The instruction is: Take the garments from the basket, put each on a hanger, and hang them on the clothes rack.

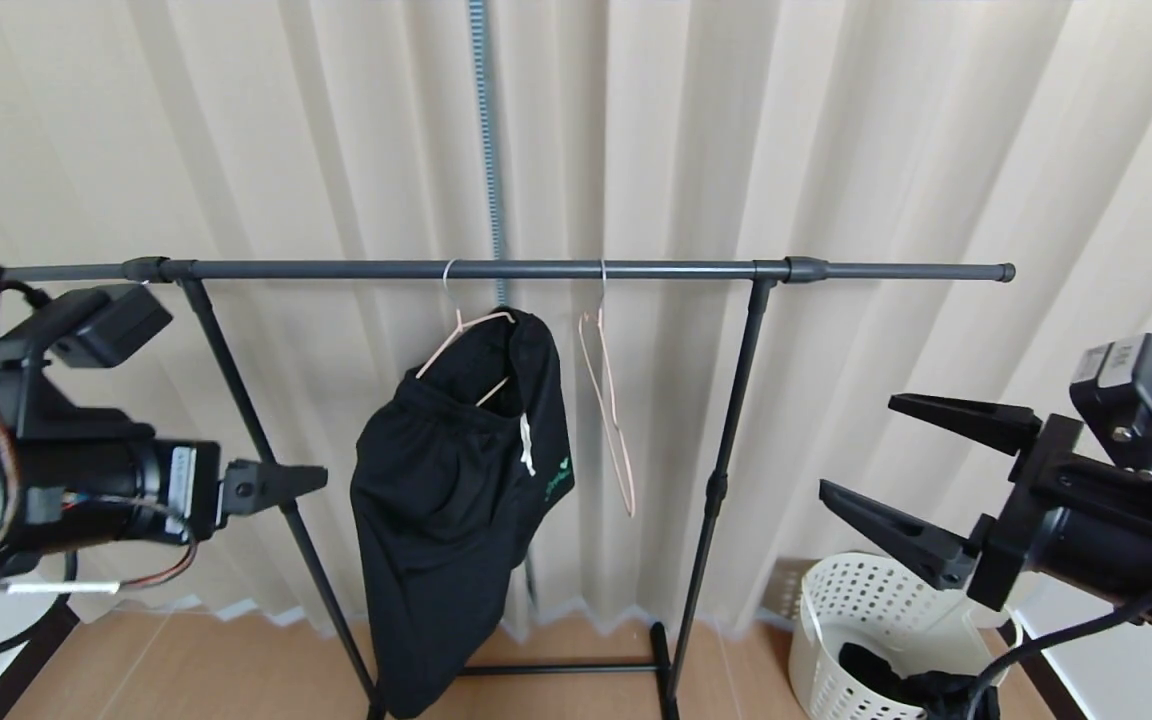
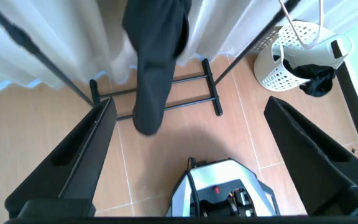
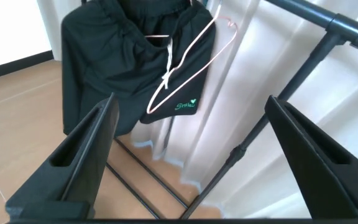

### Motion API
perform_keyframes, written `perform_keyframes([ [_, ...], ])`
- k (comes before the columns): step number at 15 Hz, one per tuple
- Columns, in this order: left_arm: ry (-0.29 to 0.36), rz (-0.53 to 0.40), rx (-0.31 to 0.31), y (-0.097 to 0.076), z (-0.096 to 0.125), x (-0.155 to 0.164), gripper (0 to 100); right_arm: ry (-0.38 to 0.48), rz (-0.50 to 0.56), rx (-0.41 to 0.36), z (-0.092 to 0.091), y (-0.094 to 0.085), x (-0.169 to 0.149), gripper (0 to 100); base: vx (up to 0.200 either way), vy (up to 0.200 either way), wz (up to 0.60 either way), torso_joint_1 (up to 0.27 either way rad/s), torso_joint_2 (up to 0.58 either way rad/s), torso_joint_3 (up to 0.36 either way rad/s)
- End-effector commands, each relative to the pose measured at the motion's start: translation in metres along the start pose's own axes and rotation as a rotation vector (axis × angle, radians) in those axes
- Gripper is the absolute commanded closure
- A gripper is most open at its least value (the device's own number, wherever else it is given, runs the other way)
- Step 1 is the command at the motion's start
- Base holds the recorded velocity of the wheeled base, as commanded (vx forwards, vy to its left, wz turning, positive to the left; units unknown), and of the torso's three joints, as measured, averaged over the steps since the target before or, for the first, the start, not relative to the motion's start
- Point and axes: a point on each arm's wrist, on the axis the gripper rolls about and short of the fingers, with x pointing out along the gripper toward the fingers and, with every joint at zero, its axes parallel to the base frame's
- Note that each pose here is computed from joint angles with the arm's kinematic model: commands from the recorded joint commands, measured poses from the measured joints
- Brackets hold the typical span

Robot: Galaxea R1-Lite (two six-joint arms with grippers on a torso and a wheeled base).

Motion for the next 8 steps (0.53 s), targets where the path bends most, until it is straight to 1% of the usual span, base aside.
perform_keyframes([
  [1,-0.074,-0.021,0.014,-0.002,-0.043,-0.043,0,-0.044,0.000,-0.017,-0.002,0.013,-0.029,0,0.000,0.000,0.00,0.000,0.00,0.000],
  [2,-0.065,-0.022,0.014,-0.001,-0.053,-0.045,0,-0.038,0.004,-0.018,-0.007,0.016,-0.035,0,0.000,0.000,0.00,0.000,0.00,0.000],
  [3,-0.036,-0.020,0.009,0.001,-0.074,-0.042,0,0.000,0.015,-0.013,-0.024,0.023,-0.047,0,0.000,0.000,0.00,0.000,0.00,0.000],
  [5,-0.051,-0.022,-0.010,0.003,-0.093,-0.039,0,0.030,0.003,-0.006,-0.038,0.028,-0.060,0,0.000,0.000,0.00,0.000,0.00,0.000],
  [6,-0.069,-0.022,-0.012,0.004,-0.110,-0.039,0,0.045,0.002,-0.001,-0.053,0.034,-0.076,0,0.000,0.000,0.00,0.000,0.00,0.000],
  [7,-0.069,-0.021,-0.011,0.004,-0.111,-0.039,0,0.047,0.002,0.000,-0.054,0.035,-0.077,0,0.000,0.000,0.00,0.000,0.00,0.000],
  [8,-0.088,-0.018,-0.013,0.006,-0.128,-0.046,0,0.029,-0.006,-0.001,-0.063,0.039,-0.092,0,0.000,0.000,0.00,0.000,0.00,0.000],
])
